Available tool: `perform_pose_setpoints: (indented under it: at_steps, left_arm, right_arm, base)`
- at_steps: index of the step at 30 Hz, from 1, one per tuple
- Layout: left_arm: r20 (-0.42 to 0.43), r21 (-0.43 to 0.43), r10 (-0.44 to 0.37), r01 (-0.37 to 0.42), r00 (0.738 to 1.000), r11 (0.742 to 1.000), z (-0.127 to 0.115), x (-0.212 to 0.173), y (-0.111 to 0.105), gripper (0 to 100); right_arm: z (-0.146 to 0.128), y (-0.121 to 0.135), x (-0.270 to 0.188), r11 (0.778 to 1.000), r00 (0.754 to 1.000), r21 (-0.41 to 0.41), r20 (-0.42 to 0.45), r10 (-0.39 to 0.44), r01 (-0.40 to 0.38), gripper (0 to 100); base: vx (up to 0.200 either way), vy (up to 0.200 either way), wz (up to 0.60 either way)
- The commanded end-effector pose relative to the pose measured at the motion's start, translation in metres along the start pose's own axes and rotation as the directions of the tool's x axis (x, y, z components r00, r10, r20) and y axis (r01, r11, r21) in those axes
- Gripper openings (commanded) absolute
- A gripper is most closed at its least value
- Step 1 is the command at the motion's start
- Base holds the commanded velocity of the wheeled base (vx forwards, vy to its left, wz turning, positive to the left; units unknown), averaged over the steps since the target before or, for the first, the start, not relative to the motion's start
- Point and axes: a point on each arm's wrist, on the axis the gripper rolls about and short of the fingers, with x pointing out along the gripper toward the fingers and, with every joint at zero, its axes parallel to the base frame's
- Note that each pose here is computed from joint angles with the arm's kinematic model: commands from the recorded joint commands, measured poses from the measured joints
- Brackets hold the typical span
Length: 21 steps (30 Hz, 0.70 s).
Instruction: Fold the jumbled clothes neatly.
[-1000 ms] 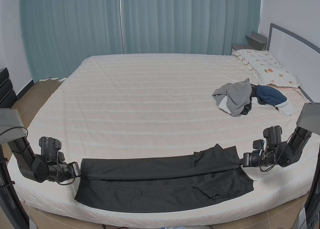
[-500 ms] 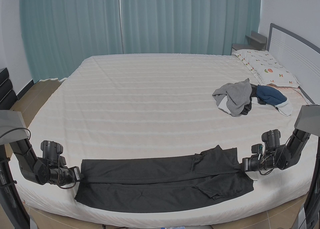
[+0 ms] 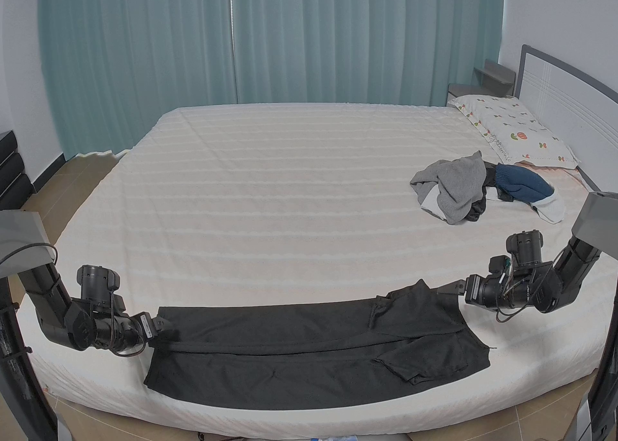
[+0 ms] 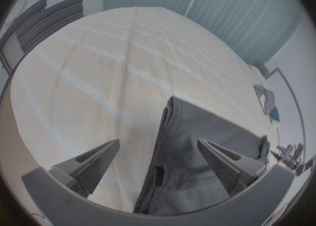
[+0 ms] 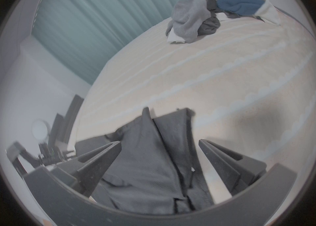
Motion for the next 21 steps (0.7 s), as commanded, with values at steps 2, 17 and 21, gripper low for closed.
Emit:
perform_pose_setpoints:
  at_steps: [2,17,21]
  left_arm:
    - [0.074,-0.092,-0.063,0.070,0.995,0.993,0.030,0.003,-0.013,100]
    - [-0.040,-0.152,-0.063,0.056,0.997,0.987,0.041,0.043,-0.024,100]
    - [-0.043,-0.147,-0.060,0.053,0.997,0.988,0.039,0.045,-0.025,0]
  right_arm:
    - [0.010,0.008,0.019,0.997,0.999,0.076,0.018,0.031,-0.033,100]
    - [0.019,-0.010,0.031,0.955,0.996,0.288,0.069,0.058,-0.076,100]
    - [0.013,-0.014,0.035,0.956,0.997,0.288,0.058,0.044,-0.058,100]
  base:
    - [0.000,0.000,0.00]
    - [0.000,0.000,0.00]
    - [0.000,0.000,0.00]
